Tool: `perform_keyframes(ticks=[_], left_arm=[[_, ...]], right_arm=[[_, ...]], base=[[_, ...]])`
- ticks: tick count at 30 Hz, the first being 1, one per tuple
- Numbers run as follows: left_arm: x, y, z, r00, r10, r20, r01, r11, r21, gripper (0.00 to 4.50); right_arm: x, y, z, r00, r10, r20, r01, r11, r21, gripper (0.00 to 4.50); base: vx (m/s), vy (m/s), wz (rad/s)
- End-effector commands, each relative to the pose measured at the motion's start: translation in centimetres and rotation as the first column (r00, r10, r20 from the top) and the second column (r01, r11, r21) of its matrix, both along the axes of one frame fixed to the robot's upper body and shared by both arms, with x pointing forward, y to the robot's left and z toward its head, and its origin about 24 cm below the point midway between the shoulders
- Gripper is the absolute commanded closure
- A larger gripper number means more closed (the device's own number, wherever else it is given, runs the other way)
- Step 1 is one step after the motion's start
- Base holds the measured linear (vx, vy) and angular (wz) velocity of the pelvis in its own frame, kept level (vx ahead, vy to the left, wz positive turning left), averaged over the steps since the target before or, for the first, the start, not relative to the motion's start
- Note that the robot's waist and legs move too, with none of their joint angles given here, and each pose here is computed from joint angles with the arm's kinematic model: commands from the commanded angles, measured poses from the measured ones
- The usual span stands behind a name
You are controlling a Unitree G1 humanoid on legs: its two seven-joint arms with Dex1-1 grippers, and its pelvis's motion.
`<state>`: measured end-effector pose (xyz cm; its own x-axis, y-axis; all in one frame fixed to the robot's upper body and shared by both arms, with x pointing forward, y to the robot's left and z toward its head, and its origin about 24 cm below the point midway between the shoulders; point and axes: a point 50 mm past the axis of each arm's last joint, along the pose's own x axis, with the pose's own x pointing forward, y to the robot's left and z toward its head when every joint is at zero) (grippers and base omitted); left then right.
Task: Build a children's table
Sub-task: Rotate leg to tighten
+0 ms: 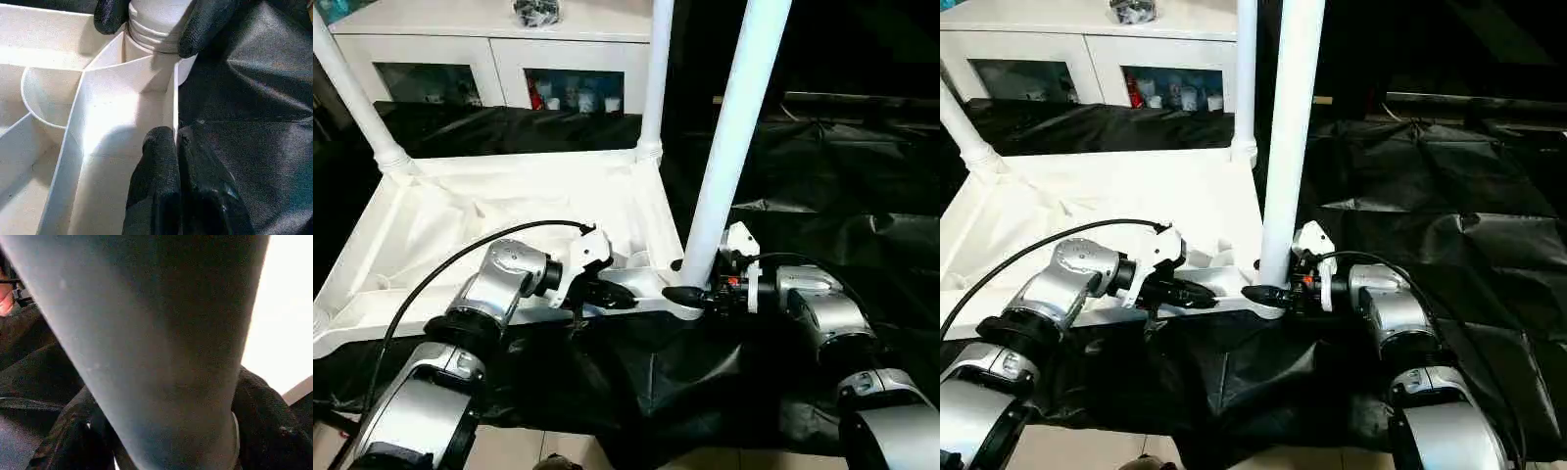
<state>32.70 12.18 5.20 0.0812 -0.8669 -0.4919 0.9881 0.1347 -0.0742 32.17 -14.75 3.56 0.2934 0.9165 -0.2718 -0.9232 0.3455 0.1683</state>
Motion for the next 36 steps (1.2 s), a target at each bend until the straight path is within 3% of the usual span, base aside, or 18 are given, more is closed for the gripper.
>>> perform_keyframes(ticks=[1,4,6,7,8,11,15,16,20,23,27,28,29,30,32,36], left_arm=[[0.5,-2.6,1.3,0.997,-0.005,0.071,0.01,0.997,-0.071,4.5],[1.1,-3.2,1.4,0.993,0.073,0.09,-0.066,0.994,-0.086,4.5],[1.6,-4.2,1.5,0.982,0.148,0.115,-0.137,0.985,-0.101,4.5],[1.6,-4.2,1.5,0.982,0.148,0.115,-0.137,0.985,-0.101,4.5],[1.8,-4.8,1.5,0.977,0.171,0.127,-0.158,0.982,-0.104,4.5],[1.8,-5.6,1.5,0.972,0.195,0.134,-0.181,0.977,-0.109,4.5],[1.6,-6.5,1.4,0.969,0.207,0.132,-0.192,0.974,-0.121,4.5],[1.6,-6.6,1.3,0.97,0.207,0.131,-0.191,0.974,-0.123,4.5],[1.3,-6.7,1.1,0.976,0.183,0.122,-0.167,0.978,-0.125,4.5],[1.0,-6.1,0.9,0.983,0.138,0.117,-0.125,0.986,-0.114,4.5],[0.7,-5.6,0.9,0.989,0.103,0.109,-0.091,0.99,-0.11,4.5],[0.6,-5.5,0.8,0.99,0.092,0.106,-0.081,0.991,-0.108,4.5],[0.4,-4.9,0.8,0.993,0.06,0.098,-0.051,0.994,-0.098,4.5],[0.4,-4.9,0.8,0.993,0.06,0.098,-0.051,0.994,-0.098,4.5],[0.3,-4.2,0.7,0.995,0.034,0.094,-0.026,0.996,-0.083,4.5],[0.3,-3.5,0.8,0.996,0.017,0.088,-0.011,0.997,-0.073,4.5]], right_arm=[[-0.5,2.9,-1.1,0.998,0.041,-0.045,-0.041,0.999,0.019,1.81],[0.7,3.2,-1.8,0.982,-0.186,-0.027,0.184,0.982,-0.048,1.82],[1.8,3.4,-2.4,0.903,-0.426,-0.053,0.423,0.904,-0.061,1.83],[1.8,3.4,-2.4,0.903,-0.426,-0.053,0.423,0.904,-0.061,1.83],[2.1,3.7,-2.6,0.857,-0.511,-0.064,0.508,0.859,-0.06,1.83],[2.1,4.2,-3.0,0.818,-0.57,-0.084,0.565,0.822,-0.073,1.83],[1.8,5.5,-3.2,0.841,-0.536,-0.077,0.532,0.844,-0.067,1.83],[1.7,5.7,-3.2,0.847,-0.526,-0.076,0.522,0.851,-0.063,1.27],[1.6,6.1,-3.1,0.867,-0.493,-0.069,0.49,0.87,-0.053,0.95],[2.0,5.8,-2.5,0.883,-0.469,0.006,0.469,0.882,-0.057,0.95],[2.0,5.4,-2.1,0.906,-0.422,0.027,0.422,0.905,-0.045,0.95],[2.0,5.3,-2.0,0.918,-0.395,0.027,0.396,0.917,-0.037,0.95],[1.5,5.0,-1.6,0.961,-0.277,0.019,0.277,0.961,-0.015,0.95],[1.5,5.0,-1.6,0.961,-0.277,0.019,0.277,0.961,-0.015,0.95],[0.6,4.4,-1.4,0.995,-0.103,-0.003,0.103,0.995,0.002,0.95],[-0.2,3.8,-1.4,0.999,0.026,-0.037,-0.025,1.0,0.014,0.95]], base=[[0.0,0.0,0.0],[0.0,0.0,0.0],[0.0,0.0,0.0],[0.0,0.0,0.0],[0.0,0.0,0.0],[0.0,0.0,0.0],[0.0,0.0,0.0],[0.0,0.0,0.0],[0.0,0.0,0.0],[0.0,0.0,0.0],[0.0,0.0,0.0],[0.0,0.0,0.0],[0.0,0.0,0.0],[0.0,0.0,0.0],[0.0,0.0,0.0],[0.0,0.0,0.0]])
